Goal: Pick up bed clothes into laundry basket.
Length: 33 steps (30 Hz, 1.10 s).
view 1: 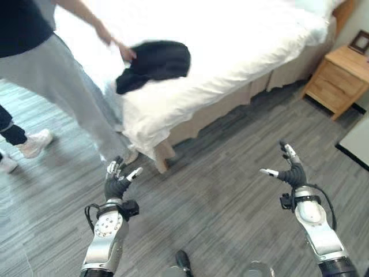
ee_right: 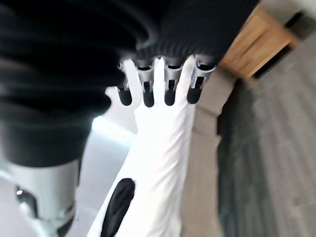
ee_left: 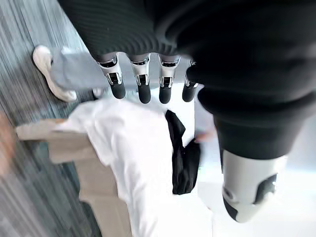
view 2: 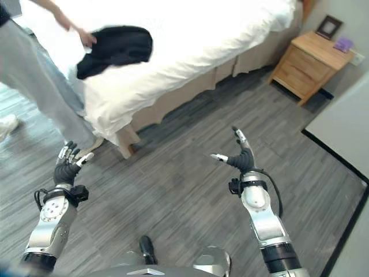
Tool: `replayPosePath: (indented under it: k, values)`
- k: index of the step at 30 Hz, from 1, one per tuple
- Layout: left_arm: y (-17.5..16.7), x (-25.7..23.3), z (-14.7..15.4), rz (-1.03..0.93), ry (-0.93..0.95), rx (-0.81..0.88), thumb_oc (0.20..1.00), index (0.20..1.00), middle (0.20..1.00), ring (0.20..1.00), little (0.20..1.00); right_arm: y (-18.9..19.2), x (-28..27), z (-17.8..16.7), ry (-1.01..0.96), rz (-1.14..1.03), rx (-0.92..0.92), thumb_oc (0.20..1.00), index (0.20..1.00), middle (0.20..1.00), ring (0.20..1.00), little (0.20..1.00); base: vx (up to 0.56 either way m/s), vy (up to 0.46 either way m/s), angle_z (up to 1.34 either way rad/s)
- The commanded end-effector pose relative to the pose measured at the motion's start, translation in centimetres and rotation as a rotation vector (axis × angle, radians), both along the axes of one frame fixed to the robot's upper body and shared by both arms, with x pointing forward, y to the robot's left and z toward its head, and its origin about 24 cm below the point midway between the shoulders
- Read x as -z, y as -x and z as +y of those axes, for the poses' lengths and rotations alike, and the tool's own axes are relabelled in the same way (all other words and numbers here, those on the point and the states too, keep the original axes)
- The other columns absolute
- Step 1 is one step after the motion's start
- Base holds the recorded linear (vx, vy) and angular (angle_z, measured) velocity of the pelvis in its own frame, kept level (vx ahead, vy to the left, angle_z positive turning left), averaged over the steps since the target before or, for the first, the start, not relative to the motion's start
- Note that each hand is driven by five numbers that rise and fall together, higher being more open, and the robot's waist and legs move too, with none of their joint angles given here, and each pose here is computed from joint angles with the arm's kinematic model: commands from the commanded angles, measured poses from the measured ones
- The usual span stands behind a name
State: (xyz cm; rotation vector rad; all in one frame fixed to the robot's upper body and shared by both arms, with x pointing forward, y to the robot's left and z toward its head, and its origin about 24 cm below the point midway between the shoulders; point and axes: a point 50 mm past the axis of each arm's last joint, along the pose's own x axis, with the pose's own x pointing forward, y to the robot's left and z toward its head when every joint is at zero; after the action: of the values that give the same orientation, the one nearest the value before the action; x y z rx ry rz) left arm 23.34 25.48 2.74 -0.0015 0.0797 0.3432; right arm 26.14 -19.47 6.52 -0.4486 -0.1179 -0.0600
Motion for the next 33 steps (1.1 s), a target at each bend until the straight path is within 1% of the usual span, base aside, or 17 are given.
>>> replayPosePath:
  k: [1,2,3,9,10,11,12,13,14,17,22,26,28,30,33]
  values:
    - [-0.2,-1.6,0.5,-0.053,-0.098,0.041,1.000,1.000,1.000,1.000,1.000,-2.0,-1.9,0.6,0.055,-0.087,-0.025,1.000,1.000,1.000,1.000,1.000,0.07,0.267,0.55]
    - [-0.2,-1.6,0.5,-0.053,-0.098,0.041,1.000,1.000,1.000,1.000,1.000,-2.0,-1.9,0.6,0.055,-0.087,-0.026,1.000,1.000,1.000,1.000,1.000,0.22,0.254,0.67]
    - [-0.5,-1.5,0.5,-0.039,-0.131,0.067,1.000,1.000,1.000,1.000,1.000,-3.2,-2.2,1.7,0.095,-0.093,-0.055,1.000,1.000,1.000,1.000,1.000,0.16,0.159,0.61]
    - [-1.6,-1.4,0.5,-0.018,-0.143,0.093,1.000,1.000,1.000,1.000,1.000,-5.1,-3.7,3.0,0.144,-0.133,-0.096,1.000,1.000,1.000,1.000,1.000,0.17,0.092,0.56]
    - [-1.8,-3.2,-1.8,-0.104,-0.173,0.161,1.000,1.000,1.000,1.000,1.000,-5.0,-3.8,3.3,0.142,-0.143,-0.103,1.000,1.000,1.000,1.000,1.000,0.23,0.015,0.72]
    - [-1.4,-3.8,-2.9,-0.137,-0.172,0.213,1.000,1.000,1.000,1.000,1.000,-5.2,-3.7,3.4,0.157,-0.139,-0.096,1.000,1.000,1.000,1.000,1.000,0.14,-0.015,0.20]
    - [-1.4,-3.8,-2.9,-0.135,-0.172,0.212,1.000,1.000,1.000,1.000,1.000,-5.2,-3.7,3.5,0.157,-0.139,-0.098,1.000,1.000,1.000,1.000,1.000,0.26,-0.012,0.18]
    - [0.3,-3.6,-4.4,-0.155,-0.143,0.263,1.000,1.000,1.000,1.000,1.000,-5.0,-3.6,3.1,0.185,-0.150,-0.093,1.000,1.000,1.000,1.000,1.000,0.27,0.002,0.19]
    - [0.7,-3.4,-4.9,-0.156,-0.114,0.273,1.000,1.000,1.000,1.000,1.000,-4.8,-3.6,3.0,0.188,-0.155,-0.096,1.000,1.000,1.000,1.000,1.000,0.32,-0.007,0.25]
    - [1.6,-3.2,-5.6,-0.157,-0.082,0.296,1.000,1.000,1.000,1.000,1.000,-4.8,-4.0,3.3,0.208,-0.177,-0.115,1.000,1.000,1.000,1.000,1.000,0.23,-0.019,0.11]
    - [2.8,-2.9,-5.8,-0.153,-0.040,0.306,1.000,1.000,1.000,1.000,1.000,-4.8,-5.2,3.8,0.206,-0.231,-0.140,1.000,1.000,1.000,1.000,1.000,0.17,-0.059,-0.02]
    - [2.9,-2.8,-5.6,-0.153,-0.017,0.277,1.000,1.000,1.000,1.000,1.000,-4.3,-5.4,2.9,0.183,-0.249,-0.112,1.000,1.000,1.000,1.000,1.000,0.10,-0.041,-0.11]
    - [3.5,-1.7,-5.3,-0.098,-0.008,0.263,1.000,1.000,1.000,1.000,1.000,-4.1,-4.8,2.7,0.177,-0.229,-0.094,1.000,1.000,1.000,1.000,1.000,0.33,0.189,0.16]
    - [3.9,-0.8,-4.7,-0.052,-0.041,0.252,1.000,1.000,1.000,1.000,1.000,-4.0,-3.7,2.4,0.166,-0.187,-0.088,1.000,1.000,1.000,1.000,1.000,0.47,0.442,-0.15]
    - [4.0,0.2,-4.6,0.000,-0.066,0.254,1.000,1.000,1.000,1.000,1.000,-3.9,-3.0,1.4,0.191,-0.160,-0.053,1.000,1.000,1.000,1.000,1.000,0.32,0.309,-0.21]
